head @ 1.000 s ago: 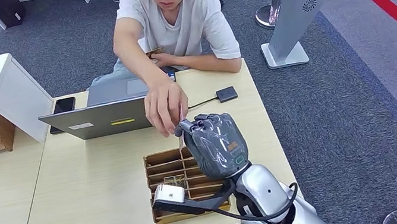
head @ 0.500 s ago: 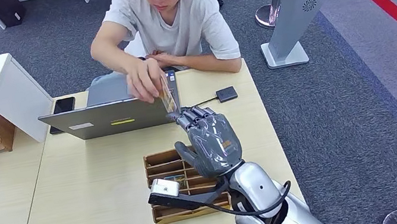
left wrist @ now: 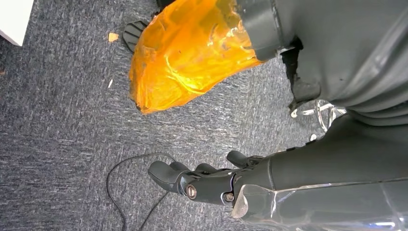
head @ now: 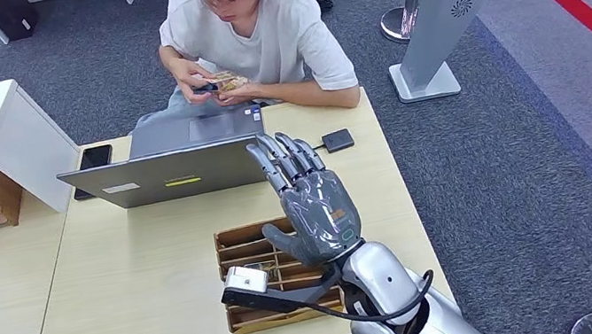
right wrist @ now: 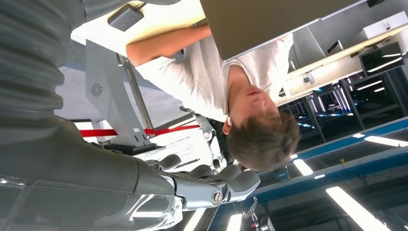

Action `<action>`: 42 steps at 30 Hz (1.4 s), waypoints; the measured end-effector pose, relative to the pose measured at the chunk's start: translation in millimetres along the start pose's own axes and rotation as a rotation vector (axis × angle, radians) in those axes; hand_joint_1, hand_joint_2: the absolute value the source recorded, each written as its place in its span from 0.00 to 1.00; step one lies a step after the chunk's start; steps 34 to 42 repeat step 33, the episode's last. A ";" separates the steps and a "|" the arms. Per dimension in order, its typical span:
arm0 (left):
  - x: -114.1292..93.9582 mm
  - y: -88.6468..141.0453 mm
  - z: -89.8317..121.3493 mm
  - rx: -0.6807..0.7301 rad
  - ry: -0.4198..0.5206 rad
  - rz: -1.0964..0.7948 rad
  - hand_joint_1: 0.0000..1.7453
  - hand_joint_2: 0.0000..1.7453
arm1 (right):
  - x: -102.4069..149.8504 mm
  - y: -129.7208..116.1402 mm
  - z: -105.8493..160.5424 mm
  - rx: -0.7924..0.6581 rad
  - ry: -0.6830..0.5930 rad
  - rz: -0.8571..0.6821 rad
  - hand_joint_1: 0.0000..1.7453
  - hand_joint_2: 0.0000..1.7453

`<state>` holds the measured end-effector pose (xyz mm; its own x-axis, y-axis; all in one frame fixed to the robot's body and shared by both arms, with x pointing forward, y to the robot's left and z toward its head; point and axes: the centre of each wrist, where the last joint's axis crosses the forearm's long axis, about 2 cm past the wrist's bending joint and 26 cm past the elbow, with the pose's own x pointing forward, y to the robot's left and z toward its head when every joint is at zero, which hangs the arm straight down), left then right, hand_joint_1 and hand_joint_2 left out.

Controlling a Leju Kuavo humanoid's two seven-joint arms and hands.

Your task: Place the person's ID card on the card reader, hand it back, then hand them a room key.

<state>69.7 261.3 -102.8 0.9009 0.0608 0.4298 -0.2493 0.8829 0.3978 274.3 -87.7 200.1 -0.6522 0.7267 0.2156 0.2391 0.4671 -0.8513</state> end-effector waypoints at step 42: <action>-4.3 2.6 -0.5 0.028 -0.041 0.025 0.00 0.00 | 15.4 -32.6 45.1 -0.065 -0.365 -1.482 0.00 0.00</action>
